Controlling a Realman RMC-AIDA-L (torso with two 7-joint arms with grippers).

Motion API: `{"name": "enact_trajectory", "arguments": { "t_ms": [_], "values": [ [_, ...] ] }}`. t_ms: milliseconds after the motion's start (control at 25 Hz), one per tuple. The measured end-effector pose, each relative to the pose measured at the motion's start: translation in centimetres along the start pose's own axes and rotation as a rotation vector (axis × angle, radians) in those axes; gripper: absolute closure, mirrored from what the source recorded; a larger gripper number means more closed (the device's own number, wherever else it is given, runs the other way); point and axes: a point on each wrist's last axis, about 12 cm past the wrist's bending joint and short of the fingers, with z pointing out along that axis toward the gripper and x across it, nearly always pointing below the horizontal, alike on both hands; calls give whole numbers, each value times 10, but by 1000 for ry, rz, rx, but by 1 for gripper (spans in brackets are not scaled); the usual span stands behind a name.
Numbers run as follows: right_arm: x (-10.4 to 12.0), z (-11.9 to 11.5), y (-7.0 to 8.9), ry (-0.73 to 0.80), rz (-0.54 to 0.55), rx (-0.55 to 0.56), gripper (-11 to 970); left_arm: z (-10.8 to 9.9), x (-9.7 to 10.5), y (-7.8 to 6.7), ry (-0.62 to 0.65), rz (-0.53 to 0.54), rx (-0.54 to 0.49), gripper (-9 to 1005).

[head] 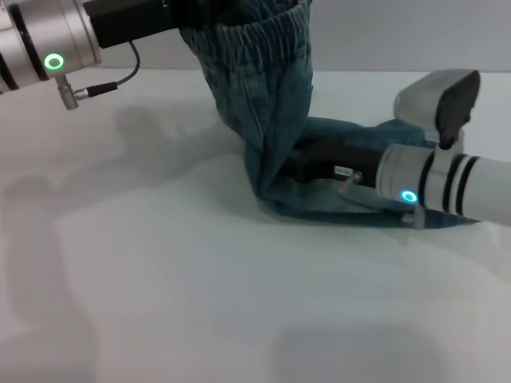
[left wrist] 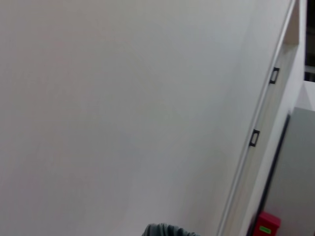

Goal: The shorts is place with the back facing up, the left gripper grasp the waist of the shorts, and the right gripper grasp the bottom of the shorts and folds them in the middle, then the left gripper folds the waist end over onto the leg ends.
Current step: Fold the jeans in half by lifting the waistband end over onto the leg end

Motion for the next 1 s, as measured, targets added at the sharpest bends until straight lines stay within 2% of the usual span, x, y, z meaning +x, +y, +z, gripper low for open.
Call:
{"name": "enact_trajectory", "arguments": {
  "t_ms": [440,560,760,1000],
  "values": [
    [-29,28,28,8,-53,-131,385,4,-6,-2,7,9,16,961],
    [-30,29,28,7,-50,-132,385,4,-6,-1,6,11,11,963],
    [-19,15,14,8,-17,-77,385,3,-6,0,5,10,2,963],
    [9,-24,-22,-15,54,81,385,4,-5,0,5,5,1,962]
  ]
}}
